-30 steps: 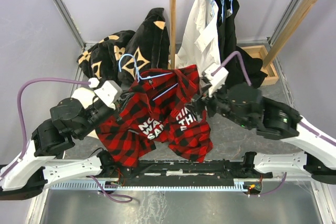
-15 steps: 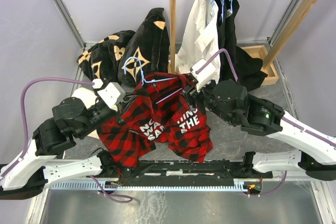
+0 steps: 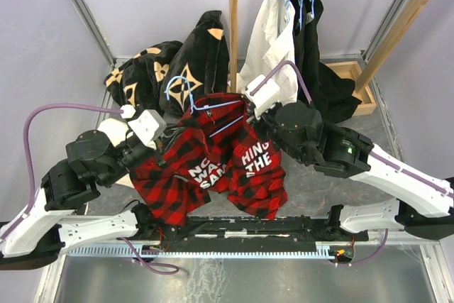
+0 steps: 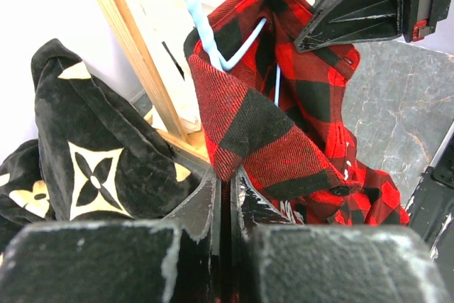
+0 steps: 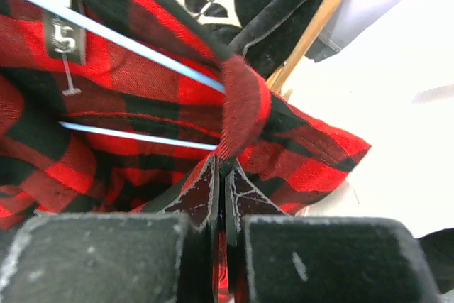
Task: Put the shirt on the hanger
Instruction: Hang the shirt on the hanger.
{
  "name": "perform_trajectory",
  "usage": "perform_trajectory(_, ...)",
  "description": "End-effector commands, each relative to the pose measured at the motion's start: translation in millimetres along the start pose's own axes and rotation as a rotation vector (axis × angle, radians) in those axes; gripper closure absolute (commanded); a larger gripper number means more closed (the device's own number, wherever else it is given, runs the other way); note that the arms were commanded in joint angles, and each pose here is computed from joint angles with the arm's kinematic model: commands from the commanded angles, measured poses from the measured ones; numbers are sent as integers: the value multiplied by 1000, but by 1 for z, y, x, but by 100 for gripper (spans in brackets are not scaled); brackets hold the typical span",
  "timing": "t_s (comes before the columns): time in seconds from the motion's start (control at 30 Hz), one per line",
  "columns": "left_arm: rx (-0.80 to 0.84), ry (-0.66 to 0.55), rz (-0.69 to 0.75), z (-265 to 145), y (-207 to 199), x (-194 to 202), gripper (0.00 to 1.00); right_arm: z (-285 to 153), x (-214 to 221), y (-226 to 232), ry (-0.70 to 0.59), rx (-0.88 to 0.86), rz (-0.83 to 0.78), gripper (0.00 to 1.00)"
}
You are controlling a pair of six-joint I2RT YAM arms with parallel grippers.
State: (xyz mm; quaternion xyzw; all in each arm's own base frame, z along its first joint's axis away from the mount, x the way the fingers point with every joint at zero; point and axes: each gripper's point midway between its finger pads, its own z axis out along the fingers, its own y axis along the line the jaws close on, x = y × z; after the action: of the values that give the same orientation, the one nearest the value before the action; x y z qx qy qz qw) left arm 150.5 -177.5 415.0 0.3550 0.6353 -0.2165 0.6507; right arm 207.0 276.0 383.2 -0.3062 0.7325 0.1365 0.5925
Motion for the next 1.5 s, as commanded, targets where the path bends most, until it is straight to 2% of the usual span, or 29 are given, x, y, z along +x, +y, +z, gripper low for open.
perform_trajectory(0.0, 36, -108, -35, 2, -4, -36, 97, -6, -42, 14, -61, -96, 4, 100)
perform_trajectory(0.13, 43, -103, -31, 11, -8, -36, 97, -5, -43, 59, -18, -290, 20, 100)
perform_trajectory(0.33, 35, -111, -24, 9, -6, -36, 97, -25, -15, 116, 58, -541, -37, 99)
perform_trajectory(0.37, 38, -110, -24, 9, -7, -34, 97, -30, -14, 118, 52, -568, -35, 92)
perform_trajectory(0.43, 61, -109, -22, 7, -11, -30, 97, -42, -18, 112, 20, -582, -29, 69)
perform_trajectory(0.5, 113, -109, -17, 4, -20, -28, 97, -58, -27, 93, -39, -555, -25, 52)
perform_trajectory(0.57, 184, -113, -13, -1, -32, -26, 97, -77, -37, 67, -111, -505, -23, 39)
perform_trajectory(0.63, 236, -110, -14, -5, -41, -22, 97, -95, -43, 41, -165, -454, -27, 34)
perform_trajectory(0.73, 320, -105, -21, -11, -56, -16, 97, -122, -42, 5, -210, -383, -46, 31)
perform_trajectory(0.87, 444, -104, -34, -17, -77, -15, 97, -135, -17, -15, -156, -345, -89, 29)
perform_trajectory(1.0, 554, -102, -37, -21, -95, -18, 97, -141, 7, 7, -74, -482, -132, 27)
perform_trajectory(1.2, 671, -70, -30, -21, -114, -19, 97, -139, 19, 39, -14, -628, -170, 25)
perform_trajectory(1.47, 701, -77, -15, -18, -119, -25, 97, -129, 41, 71, 73, -746, -198, 26)
